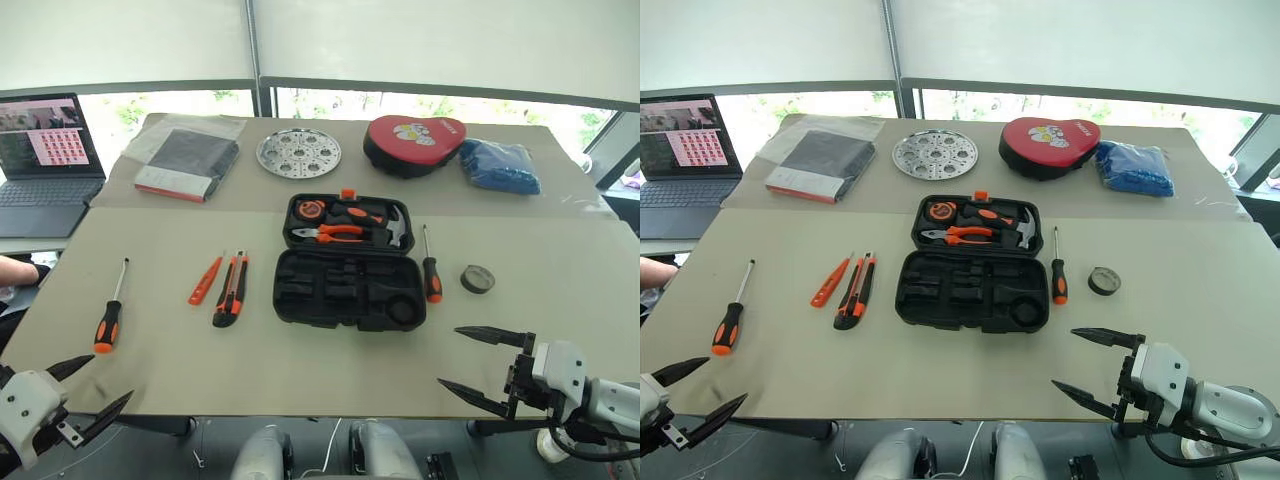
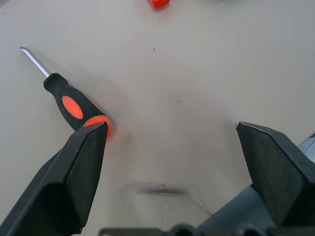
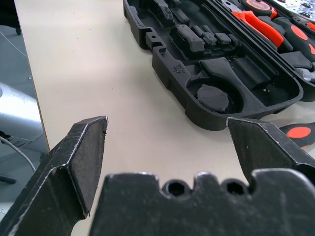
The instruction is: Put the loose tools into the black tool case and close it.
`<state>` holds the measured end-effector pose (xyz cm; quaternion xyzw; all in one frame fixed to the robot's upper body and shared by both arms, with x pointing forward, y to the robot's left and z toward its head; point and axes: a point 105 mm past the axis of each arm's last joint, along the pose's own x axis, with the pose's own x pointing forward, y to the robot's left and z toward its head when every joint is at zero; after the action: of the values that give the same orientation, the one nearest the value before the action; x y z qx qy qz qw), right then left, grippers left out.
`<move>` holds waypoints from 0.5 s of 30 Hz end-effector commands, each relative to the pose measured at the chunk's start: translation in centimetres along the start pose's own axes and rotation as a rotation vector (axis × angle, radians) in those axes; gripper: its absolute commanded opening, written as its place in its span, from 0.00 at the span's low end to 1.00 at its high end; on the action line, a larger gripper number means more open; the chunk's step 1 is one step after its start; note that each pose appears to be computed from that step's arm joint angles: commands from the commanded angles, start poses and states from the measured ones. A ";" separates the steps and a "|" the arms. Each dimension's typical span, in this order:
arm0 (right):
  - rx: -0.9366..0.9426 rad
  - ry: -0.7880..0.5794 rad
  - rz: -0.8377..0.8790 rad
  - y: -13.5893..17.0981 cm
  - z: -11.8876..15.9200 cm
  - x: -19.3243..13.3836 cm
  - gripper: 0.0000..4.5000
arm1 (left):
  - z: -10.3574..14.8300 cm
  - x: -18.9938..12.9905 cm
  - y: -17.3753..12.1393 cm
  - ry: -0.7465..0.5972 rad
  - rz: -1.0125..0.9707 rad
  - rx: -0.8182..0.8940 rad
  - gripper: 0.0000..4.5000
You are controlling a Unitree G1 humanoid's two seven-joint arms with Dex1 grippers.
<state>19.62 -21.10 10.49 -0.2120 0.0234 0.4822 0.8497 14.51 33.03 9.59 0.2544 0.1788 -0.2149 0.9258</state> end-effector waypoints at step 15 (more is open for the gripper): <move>-0.018 -0.547 -0.044 -1.8 9.0 5.1 1.00 | -0.4 -3.4 5.0 0.051 0.480 -0.649 0.99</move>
<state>22.70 -14.07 17.61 -0.0666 -0.1992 0.5016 0.8392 12.33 38.71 11.41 -0.0043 0.1918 0.0846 0.9778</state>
